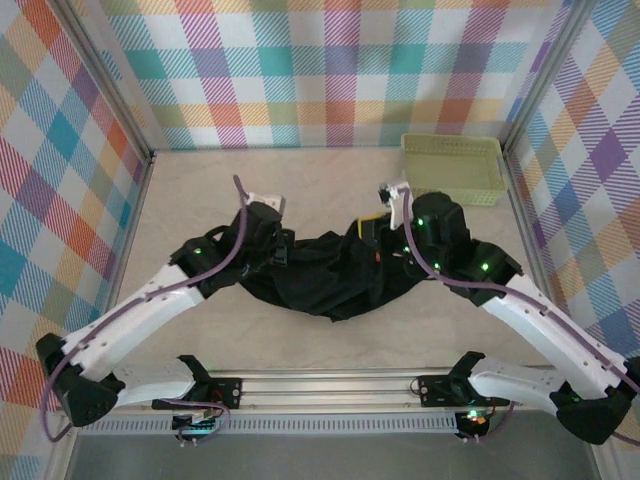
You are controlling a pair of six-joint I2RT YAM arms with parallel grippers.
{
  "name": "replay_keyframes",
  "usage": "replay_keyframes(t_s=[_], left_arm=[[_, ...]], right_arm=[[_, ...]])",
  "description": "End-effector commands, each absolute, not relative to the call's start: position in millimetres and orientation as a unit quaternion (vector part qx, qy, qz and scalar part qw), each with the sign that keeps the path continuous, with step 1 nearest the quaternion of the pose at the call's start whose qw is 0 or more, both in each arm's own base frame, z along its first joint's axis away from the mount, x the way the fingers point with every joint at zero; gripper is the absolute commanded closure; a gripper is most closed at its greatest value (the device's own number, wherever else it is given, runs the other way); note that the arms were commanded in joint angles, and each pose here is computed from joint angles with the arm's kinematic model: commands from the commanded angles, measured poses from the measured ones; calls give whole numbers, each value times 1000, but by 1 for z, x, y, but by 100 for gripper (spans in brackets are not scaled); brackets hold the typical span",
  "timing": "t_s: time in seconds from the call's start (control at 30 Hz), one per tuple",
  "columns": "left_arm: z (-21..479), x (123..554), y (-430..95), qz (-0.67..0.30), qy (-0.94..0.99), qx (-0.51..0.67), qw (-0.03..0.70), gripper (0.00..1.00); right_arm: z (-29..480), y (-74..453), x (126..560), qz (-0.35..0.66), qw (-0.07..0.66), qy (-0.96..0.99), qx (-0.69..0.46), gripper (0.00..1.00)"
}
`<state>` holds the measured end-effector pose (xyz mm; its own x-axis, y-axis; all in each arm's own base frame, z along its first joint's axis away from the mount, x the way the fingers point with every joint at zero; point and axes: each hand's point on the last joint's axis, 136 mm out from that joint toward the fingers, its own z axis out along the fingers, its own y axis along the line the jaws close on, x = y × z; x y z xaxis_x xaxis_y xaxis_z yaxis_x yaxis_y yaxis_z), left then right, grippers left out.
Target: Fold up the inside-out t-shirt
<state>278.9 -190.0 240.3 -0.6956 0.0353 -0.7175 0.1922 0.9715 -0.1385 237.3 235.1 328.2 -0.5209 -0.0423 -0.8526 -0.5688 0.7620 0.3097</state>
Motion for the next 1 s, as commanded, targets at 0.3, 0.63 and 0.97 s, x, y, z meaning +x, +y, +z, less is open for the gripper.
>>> replay_keyframes(t_s=[0.3, 0.63, 0.97], left_arm=[[115, 315, -86, -8, 958, -142, 248, 22], [57, 324, -93, -8, 970, -156, 185, 30], [155, 377, -80, -40, 946, -177, 268, 100]], right_arm=[[275, 98, 198, 146, 481, 864, -13, 100], [265, 96, 198, 145, 482, 864, -3, 100], [358, 98, 235, 107, 540, 835, -8, 100]])
